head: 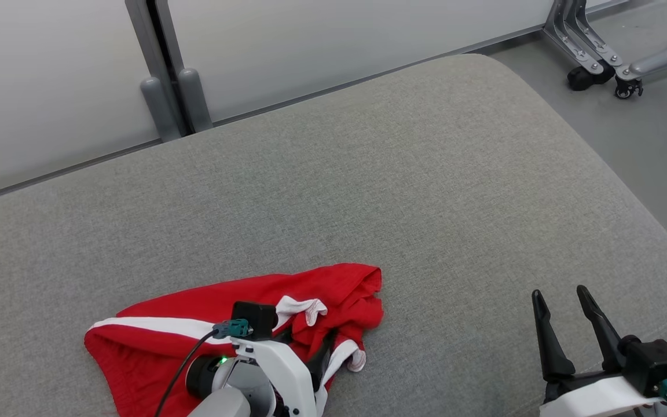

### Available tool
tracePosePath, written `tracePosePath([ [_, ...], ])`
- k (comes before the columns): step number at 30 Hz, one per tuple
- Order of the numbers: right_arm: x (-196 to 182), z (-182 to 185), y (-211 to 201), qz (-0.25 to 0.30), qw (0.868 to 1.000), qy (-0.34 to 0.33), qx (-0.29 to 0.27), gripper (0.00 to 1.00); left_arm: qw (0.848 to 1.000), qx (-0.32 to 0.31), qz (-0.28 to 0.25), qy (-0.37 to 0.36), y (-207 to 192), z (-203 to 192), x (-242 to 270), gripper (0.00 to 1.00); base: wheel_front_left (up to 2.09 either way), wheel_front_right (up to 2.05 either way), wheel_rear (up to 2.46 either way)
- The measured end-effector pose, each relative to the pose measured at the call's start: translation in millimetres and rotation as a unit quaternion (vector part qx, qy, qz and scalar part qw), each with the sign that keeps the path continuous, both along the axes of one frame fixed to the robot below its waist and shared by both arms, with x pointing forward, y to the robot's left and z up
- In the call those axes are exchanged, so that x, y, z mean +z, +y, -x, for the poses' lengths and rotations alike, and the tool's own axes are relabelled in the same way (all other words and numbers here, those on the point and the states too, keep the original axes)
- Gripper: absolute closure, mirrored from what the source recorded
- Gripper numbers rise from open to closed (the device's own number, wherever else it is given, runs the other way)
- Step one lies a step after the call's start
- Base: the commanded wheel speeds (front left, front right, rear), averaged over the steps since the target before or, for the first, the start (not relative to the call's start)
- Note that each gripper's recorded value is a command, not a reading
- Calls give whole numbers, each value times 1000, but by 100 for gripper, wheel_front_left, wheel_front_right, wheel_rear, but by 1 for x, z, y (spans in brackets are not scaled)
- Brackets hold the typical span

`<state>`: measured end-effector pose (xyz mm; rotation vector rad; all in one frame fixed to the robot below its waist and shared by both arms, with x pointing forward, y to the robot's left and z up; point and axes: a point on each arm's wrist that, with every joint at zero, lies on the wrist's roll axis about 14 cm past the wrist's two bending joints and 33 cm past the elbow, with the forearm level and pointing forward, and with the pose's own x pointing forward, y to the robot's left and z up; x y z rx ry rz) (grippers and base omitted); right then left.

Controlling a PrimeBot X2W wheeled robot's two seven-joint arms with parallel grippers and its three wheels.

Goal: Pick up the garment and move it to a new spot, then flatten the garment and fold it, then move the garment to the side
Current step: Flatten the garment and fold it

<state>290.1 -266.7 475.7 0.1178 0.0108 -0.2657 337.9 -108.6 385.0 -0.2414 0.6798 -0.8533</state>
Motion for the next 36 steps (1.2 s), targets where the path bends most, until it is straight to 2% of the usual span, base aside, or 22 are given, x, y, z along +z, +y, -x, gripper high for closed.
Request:
tracePosePath([
  [6,2,6,1,1,1000,-5,0,0,999,-44,17,-21,-1,19,23,0,0,0,0],
  [15,3,3,5,3,1000,-7,8,0,986,-126,54,-96,-13,46,99,0,0,0,0],
  [17,2,0,6,2,1000,-5,10,0,979,-167,72,-88,-25,67,113,0,0,0,0],
  [20,2,-7,9,1,1000,-4,16,0,967,-238,67,-60,-38,102,108,0,0,0,0],
  [22,1,-11,10,-2,1000,-3,19,0,963,-260,65,-29,-45,115,98,0,0,0,0],
  [28,-3,-7,4,-9,1000,4,5,0,952,-302,-34,-45,-45,112,45,0,0,0,0],
  [30,-4,-4,0,-9,1000,7,-2,0,945,-312,-66,-73,-44,107,33,0,0,0,0],
  [36,-6,0,-5,-8,1000,11,-12,0,932,-304,-158,-122,-24,79,-2,0,0,0,0],
])
